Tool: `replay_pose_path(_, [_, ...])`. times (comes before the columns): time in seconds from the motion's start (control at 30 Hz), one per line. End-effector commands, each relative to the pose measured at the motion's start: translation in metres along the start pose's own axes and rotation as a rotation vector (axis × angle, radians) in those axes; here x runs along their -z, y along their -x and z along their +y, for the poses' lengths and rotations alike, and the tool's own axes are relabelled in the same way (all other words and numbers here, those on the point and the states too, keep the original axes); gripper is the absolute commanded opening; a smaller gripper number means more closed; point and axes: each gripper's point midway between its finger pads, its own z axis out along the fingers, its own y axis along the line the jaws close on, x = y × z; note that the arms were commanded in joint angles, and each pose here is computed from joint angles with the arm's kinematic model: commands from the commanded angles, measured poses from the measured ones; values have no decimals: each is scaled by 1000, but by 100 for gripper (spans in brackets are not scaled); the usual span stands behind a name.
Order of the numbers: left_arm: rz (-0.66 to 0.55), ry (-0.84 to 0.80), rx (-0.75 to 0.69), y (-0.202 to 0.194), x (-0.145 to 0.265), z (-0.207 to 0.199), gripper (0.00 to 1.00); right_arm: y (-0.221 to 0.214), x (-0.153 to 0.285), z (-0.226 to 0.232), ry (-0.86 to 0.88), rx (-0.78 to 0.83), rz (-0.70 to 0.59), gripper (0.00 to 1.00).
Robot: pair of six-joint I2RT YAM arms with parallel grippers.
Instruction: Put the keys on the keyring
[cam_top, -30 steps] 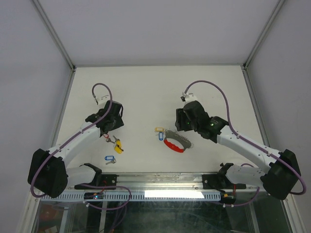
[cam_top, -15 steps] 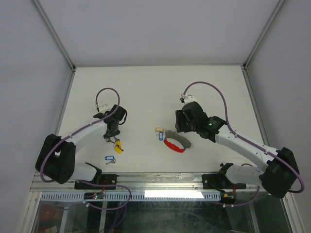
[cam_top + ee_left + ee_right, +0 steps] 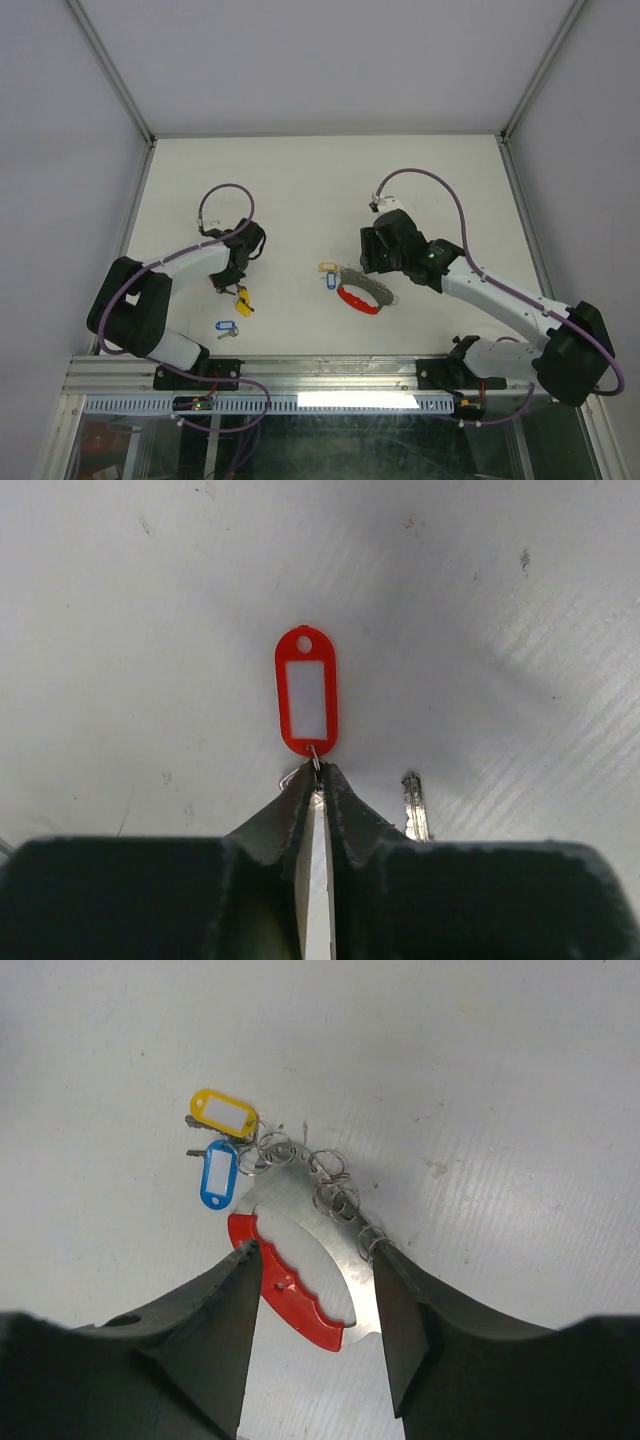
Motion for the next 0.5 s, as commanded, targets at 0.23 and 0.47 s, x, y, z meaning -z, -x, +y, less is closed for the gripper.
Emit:
replay_pose_path(0.23, [-89,-13,44,31,21,0,0,16,9,5,20,-15,-59,52])
replay_pose_path(0.47, [-290,-202,40,89,96,-29,0,34,30,-4,-6,-48,-155,52])
